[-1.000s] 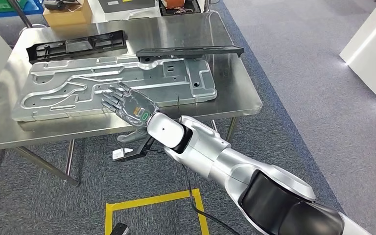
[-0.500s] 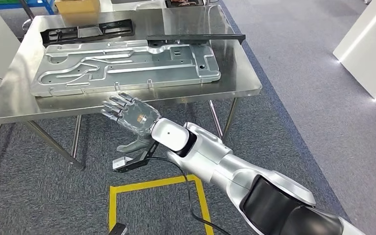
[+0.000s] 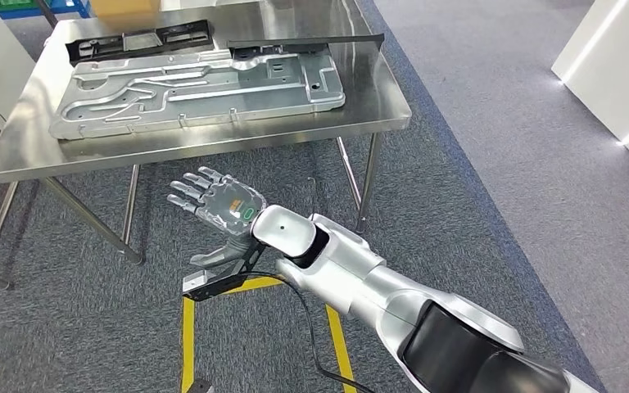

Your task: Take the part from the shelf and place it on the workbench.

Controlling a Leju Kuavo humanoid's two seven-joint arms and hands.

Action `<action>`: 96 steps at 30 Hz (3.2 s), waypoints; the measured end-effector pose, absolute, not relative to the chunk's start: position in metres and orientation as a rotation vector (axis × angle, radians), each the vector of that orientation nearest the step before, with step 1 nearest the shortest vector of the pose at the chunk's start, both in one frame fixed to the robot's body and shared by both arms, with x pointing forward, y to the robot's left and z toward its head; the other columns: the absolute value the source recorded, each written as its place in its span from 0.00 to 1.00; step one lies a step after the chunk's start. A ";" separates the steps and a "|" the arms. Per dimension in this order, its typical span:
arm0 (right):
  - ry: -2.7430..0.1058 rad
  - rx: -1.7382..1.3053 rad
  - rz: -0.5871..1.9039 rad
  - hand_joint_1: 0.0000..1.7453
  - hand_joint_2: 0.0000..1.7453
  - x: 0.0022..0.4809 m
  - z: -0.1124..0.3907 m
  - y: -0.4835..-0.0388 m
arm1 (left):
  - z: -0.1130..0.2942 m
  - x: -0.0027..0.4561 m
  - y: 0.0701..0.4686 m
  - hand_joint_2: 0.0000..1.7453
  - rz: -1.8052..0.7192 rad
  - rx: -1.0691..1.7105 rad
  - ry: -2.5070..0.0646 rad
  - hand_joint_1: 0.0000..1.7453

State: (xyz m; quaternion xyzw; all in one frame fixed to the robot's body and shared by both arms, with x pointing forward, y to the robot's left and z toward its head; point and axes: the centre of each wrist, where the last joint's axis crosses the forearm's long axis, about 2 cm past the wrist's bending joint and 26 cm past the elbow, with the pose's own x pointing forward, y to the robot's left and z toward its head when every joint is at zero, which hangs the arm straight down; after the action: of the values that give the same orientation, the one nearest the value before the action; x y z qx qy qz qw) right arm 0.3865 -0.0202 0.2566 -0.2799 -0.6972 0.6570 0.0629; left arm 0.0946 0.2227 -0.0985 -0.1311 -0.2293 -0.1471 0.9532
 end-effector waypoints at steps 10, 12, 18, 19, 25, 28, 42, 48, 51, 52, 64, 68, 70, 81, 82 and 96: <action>-2.146 -0.143 1.595 0.00 0.25 0.370 0.197 -0.038 | -0.099 0.095 0.228 0.00 -0.311 -0.251 -0.474 0.00; -2.082 0.066 1.441 0.00 0.00 0.363 0.173 -0.046 | -0.099 0.095 0.227 0.00 -0.312 -0.250 -0.474 0.00; -1.883 0.345 1.053 0.00 0.00 0.331 0.100 -0.074 | -0.100 0.090 0.227 0.00 -0.309 -0.238 -0.475 0.00; -1.860 0.356 1.018 0.00 0.00 0.326 0.092 -0.076 | -0.100 0.090 0.227 0.00 -0.310 -0.236 -0.477 0.00; -1.685 0.372 0.916 0.00 0.00 0.294 0.054 -0.085 | -0.100 0.089 0.228 0.00 -0.321 -0.225 -0.477 0.00; -1.641 0.353 0.906 0.00 0.00 0.284 0.046 -0.083 | -0.101 0.089 0.230 0.00 -0.328 -0.219 -0.475 0.00; -1.559 0.325 0.907 0.00 0.00 0.254 0.019 -0.091 | -0.102 0.085 0.233 0.00 -0.349 -0.211 -0.446 0.00; -1.583 0.321 0.929 0.00 0.00 0.251 0.016 -0.090 | -0.102 0.085 0.232 0.00 -0.352 -0.210 -0.438 0.00; -1.584 0.324 0.940 0.00 0.00 0.250 0.015 -0.089 | -0.102 0.083 0.233 0.00 -0.348 -0.209 -0.435 0.00; -1.587 0.327 0.942 0.00 0.00 0.250 0.016 -0.088 | -0.102 0.083 0.234 0.00 -0.346 -0.206 -0.436 0.00; -1.580 0.306 0.969 0.00 0.00 0.251 0.016 -0.086 | -0.102 0.086 0.240 0.00 -0.319 -0.195 -0.457 0.00; -1.570 0.298 0.971 0.00 0.00 0.251 0.016 -0.086 | -0.103 0.083 0.240 0.00 -0.317 -0.183 -0.459 0.00; -1.568 0.295 0.970 0.00 0.00 0.251 0.015 -0.086 | -0.103 0.083 0.240 0.00 -0.316 -0.177 -0.464 0.00; -1.576 0.288 0.961 0.00 0.00 0.250 0.016 -0.085 | -0.103 0.083 0.239 0.00 -0.326 -0.163 -0.465 0.00; -1.576 0.288 0.961 0.00 0.00 0.250 0.016 -0.085 | -0.103 0.082 0.240 0.00 -0.326 -0.162 -0.463 0.00; -1.551 0.284 0.955 0.00 0.00 0.242 0.008 -0.090 | -0.105 0.072 0.240 0.00 -0.328 -0.147 -0.451 0.00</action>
State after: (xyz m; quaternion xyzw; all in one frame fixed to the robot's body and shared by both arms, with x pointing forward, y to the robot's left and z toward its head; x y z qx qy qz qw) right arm 0.2416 -0.0898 0.0084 0.1228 -0.6702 0.4128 0.6045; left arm 0.0724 0.2404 -0.1049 -0.0726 -0.2225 -0.1618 0.9587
